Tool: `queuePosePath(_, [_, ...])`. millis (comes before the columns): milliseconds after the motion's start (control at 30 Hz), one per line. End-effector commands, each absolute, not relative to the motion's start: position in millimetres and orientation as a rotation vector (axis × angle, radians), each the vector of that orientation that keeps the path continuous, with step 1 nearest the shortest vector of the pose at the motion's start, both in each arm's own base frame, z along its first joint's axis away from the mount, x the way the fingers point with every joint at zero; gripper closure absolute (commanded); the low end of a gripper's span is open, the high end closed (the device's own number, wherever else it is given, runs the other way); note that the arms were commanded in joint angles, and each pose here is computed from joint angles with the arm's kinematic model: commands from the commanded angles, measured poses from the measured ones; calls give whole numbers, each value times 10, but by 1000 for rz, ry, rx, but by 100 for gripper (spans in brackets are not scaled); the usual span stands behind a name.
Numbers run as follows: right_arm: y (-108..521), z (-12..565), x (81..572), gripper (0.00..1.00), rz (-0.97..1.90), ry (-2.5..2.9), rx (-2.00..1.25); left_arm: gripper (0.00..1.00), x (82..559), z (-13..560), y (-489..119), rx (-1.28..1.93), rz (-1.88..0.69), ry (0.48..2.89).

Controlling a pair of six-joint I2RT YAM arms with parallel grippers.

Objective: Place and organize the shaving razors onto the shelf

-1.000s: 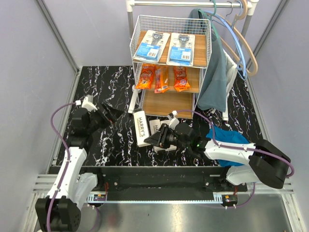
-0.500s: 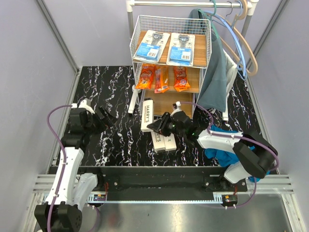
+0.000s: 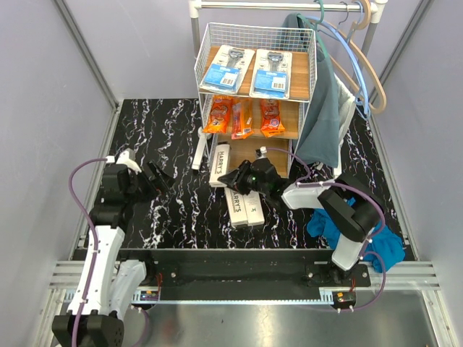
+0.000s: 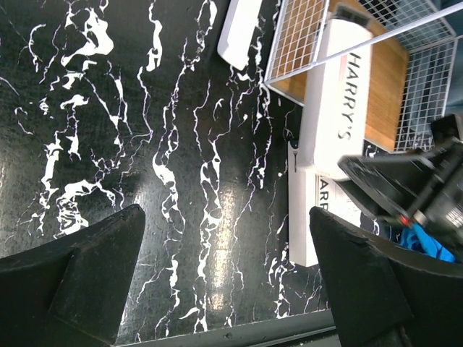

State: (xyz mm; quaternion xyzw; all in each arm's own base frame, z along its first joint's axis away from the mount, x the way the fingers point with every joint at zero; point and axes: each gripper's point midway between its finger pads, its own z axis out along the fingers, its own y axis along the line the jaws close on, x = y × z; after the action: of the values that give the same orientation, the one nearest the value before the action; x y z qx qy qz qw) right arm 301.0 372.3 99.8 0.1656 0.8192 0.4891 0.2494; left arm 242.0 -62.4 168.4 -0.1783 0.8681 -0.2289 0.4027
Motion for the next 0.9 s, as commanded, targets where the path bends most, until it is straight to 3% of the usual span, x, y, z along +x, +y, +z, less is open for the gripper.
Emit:
queuePosePath(0, [3806, 1291, 3314, 89, 1442, 2108, 455, 1, 2447, 1792, -652, -401, -599, 2154])
queuePosePath(500, [3730, 1040, 3814, 87, 1431, 2138, 484, 1, 2467, 1749, -701, -392, -632, 2168])
queuePosePath(867, [3706, 759, 3967, 77, 1392, 2193, 574, 1, 2486, 1713, -731, -391, -644, 2175])
